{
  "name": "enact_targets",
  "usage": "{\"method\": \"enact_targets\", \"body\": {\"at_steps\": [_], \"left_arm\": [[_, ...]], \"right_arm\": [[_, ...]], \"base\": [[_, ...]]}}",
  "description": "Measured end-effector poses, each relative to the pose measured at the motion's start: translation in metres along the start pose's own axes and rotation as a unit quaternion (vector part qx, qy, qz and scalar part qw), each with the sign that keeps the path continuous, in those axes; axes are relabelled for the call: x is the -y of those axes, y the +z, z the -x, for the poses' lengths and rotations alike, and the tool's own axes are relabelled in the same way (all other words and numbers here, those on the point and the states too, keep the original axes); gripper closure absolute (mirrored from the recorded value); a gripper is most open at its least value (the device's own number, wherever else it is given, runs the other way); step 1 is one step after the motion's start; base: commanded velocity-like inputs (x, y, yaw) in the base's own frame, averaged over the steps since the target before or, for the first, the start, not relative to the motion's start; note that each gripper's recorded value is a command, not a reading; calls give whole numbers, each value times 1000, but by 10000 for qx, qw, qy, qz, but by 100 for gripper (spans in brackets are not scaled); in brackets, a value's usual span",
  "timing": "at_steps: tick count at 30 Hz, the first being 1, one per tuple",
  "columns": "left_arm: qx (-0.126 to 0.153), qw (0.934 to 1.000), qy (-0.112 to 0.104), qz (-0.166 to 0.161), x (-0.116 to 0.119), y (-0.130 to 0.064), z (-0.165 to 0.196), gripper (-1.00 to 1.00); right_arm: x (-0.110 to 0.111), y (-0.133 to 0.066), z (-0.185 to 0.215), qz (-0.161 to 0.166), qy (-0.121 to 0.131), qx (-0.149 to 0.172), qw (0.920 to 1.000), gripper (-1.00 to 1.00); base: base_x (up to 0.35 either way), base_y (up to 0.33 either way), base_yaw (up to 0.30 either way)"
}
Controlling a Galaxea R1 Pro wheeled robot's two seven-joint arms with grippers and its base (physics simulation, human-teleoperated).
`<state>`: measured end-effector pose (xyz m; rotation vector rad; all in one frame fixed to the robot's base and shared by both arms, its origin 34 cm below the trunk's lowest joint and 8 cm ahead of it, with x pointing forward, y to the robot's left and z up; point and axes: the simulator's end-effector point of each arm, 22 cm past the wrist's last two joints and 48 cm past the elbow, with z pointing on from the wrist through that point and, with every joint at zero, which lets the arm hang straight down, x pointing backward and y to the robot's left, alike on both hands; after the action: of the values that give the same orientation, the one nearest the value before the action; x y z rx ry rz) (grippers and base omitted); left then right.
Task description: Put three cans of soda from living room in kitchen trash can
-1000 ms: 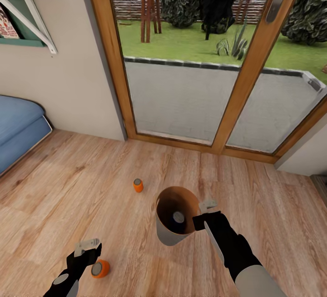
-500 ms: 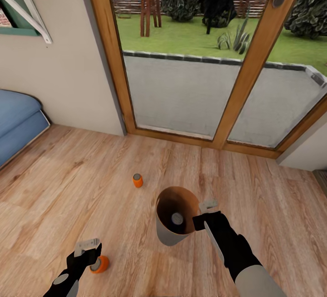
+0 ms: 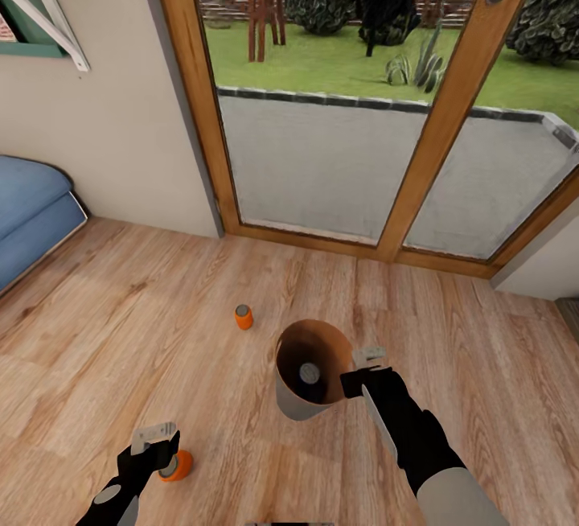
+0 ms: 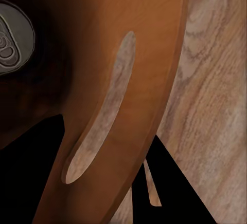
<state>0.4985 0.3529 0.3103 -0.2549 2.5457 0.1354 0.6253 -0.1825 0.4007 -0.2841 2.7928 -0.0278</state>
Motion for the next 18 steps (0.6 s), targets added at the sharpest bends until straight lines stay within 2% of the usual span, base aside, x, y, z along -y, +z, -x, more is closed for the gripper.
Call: {"method": "enact_targets", "body": {"at_steps": [18], "left_arm": [[-113,9999,18,19,-2,30,-39,-100]], "right_arm": [[-5,41,-27,15,-13,-91,10000,100]], "base": [[0,0,0]]}}
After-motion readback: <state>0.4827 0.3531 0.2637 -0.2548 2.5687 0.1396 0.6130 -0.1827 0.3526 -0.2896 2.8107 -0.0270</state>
